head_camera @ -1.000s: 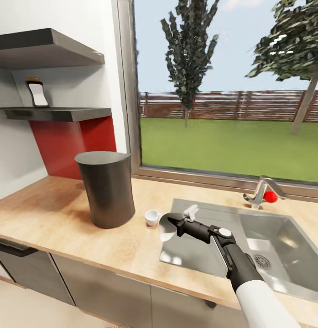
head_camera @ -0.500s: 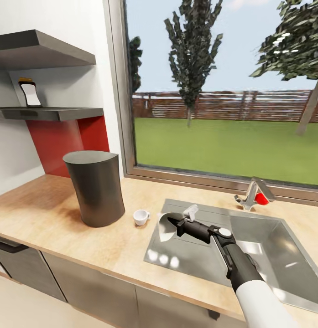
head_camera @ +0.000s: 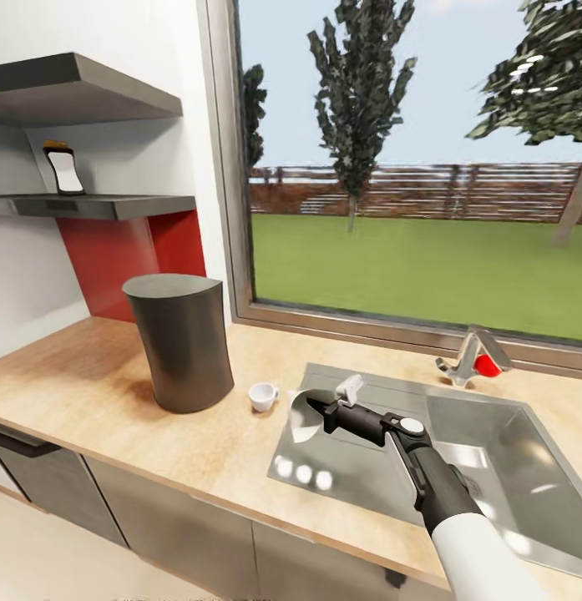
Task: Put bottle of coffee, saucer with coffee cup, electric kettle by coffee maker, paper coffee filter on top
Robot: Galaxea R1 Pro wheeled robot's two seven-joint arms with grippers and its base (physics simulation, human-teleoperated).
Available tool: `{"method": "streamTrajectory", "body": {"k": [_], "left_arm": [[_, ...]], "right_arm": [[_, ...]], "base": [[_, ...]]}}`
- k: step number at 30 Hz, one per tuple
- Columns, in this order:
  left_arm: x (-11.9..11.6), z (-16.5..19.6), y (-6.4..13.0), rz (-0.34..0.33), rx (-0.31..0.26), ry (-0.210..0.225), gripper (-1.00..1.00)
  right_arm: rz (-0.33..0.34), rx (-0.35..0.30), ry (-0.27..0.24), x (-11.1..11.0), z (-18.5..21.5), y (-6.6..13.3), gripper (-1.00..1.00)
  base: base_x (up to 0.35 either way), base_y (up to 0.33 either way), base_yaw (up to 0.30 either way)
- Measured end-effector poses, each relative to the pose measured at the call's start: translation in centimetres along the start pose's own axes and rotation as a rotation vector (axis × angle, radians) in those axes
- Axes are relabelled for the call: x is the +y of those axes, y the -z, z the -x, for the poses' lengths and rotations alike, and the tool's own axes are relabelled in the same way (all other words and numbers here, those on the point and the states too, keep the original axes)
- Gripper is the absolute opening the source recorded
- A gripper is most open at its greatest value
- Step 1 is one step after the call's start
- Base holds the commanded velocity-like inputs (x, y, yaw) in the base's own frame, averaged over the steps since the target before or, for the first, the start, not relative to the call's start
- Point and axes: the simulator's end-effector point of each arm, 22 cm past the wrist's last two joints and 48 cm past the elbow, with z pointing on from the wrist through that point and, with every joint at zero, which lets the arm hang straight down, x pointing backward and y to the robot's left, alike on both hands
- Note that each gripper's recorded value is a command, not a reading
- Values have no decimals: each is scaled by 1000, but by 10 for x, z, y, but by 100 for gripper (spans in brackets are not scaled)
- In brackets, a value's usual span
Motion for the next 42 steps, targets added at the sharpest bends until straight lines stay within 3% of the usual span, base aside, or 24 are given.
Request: {"method": "streamTrajectory", "body": {"k": [23,25,29,31,33,34,37,40,42], "left_arm": [[2,-7,1,3,18,-3,100],[6,-7,0,8,20,-5,100],[6,-8,0,7,21,-5,100],[6,-8,0,7,21,-6,100],[7,-8,0,8,21,-7,100],[6,-8,0,6,21,-10,100],[5,-8,0,4,20,-16,100],[6,-8,0,6,20,-16,100],[7,-9,0,8,22,-10,100]], "right_arm": [[-8,10,-17,-6,-9,-1,-100],[-46,65,-71,-16,-8,1,-100],[-145,138,-128,-44,53,0,-100],[-170,138,-118,-53,92,-2,-100],[-206,143,-93,-66,164,-5,-100],[-281,198,-126,-79,191,-1,-100],[-383,218,-130,-91,237,7,-100],[-389,193,-140,-81,290,-4,-100],[-375,195,-181,-78,315,-12,-100]], "base": [[0,0,103],[0,0,1],[0,0,0],[0,0,0],[0,0,0],[0,0,0],[0,0,0],[0,0,0],[0,0,0]]}}
